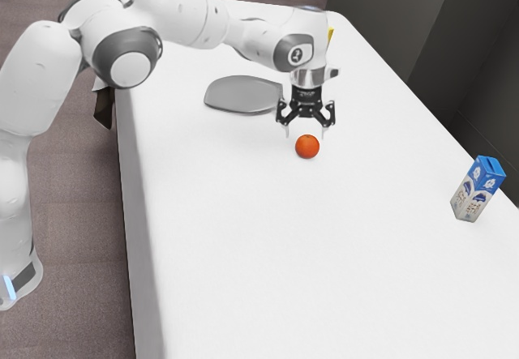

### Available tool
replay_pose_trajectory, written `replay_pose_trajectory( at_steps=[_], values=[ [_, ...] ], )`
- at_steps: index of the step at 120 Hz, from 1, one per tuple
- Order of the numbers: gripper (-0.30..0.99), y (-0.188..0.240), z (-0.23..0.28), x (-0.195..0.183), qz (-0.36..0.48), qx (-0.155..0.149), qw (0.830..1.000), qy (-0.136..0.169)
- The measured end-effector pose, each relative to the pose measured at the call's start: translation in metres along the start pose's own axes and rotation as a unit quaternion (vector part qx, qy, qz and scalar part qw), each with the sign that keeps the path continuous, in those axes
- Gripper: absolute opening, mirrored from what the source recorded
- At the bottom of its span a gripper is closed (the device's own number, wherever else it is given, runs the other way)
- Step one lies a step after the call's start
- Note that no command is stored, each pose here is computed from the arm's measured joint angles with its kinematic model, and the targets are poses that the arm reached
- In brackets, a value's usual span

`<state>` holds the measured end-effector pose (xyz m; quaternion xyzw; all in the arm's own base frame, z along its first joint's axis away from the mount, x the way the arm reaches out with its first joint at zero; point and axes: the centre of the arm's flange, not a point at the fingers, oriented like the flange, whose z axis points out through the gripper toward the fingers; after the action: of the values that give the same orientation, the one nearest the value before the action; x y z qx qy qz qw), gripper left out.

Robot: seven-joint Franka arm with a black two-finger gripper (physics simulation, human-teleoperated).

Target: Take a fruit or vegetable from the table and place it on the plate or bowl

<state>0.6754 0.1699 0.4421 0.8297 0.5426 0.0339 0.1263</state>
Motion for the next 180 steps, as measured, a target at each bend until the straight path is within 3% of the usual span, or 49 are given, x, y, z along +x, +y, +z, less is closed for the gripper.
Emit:
replay_pose_trajectory(
  at_steps=[30,107,122,138,149,169,180],
  values=[
    [0.69,0.011,0.004,0.001,0.011,-0.011,1.000,0.007],
    [0.69,0.006,0.039,0.013,0.001,-0.007,1.000,0.000],
    [0.64,0.006,0.041,0.015,0.001,-0.008,1.000,0.002],
    [0.78,0.007,0.043,0.016,-0.001,-0.009,1.000,0.004],
    [0.64,0.014,0.039,0.016,0.003,-0.015,1.000,0.009],
    [0.52,0.017,0.043,0.014,0.004,-0.016,1.000,0.011],
    [0.72,0.017,0.048,0.014,0.002,-0.013,1.000,0.010]
  ],
)
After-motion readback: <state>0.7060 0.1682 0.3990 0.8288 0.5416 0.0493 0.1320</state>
